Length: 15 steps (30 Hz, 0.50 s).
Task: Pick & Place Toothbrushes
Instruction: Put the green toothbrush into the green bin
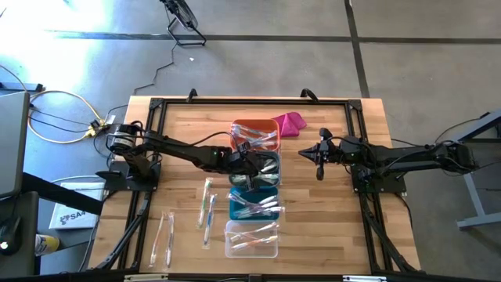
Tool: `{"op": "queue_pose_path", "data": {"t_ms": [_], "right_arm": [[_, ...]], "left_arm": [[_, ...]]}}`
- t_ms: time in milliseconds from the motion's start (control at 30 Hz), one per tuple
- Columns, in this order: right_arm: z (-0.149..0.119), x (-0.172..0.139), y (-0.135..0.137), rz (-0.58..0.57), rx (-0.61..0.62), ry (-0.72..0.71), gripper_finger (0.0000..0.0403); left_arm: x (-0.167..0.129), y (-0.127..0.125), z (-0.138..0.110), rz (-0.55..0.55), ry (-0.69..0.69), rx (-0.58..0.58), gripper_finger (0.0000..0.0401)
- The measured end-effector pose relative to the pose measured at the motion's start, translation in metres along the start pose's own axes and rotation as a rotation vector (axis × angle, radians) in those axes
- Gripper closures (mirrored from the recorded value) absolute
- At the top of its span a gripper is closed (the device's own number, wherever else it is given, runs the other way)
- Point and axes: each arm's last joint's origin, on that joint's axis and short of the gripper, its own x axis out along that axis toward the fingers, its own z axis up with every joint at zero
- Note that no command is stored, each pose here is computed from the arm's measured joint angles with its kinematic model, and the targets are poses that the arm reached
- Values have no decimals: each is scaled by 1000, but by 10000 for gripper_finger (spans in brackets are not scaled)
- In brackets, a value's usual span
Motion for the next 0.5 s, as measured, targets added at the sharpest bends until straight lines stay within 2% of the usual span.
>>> {"op": "queue_pose_path", "data": {"t_ms": [500], "right_arm": [[0, 0, 0, 0, 0, 0, 398]], "left_arm": [[0, -1, 4, -5, -42, -8, 386]]}}
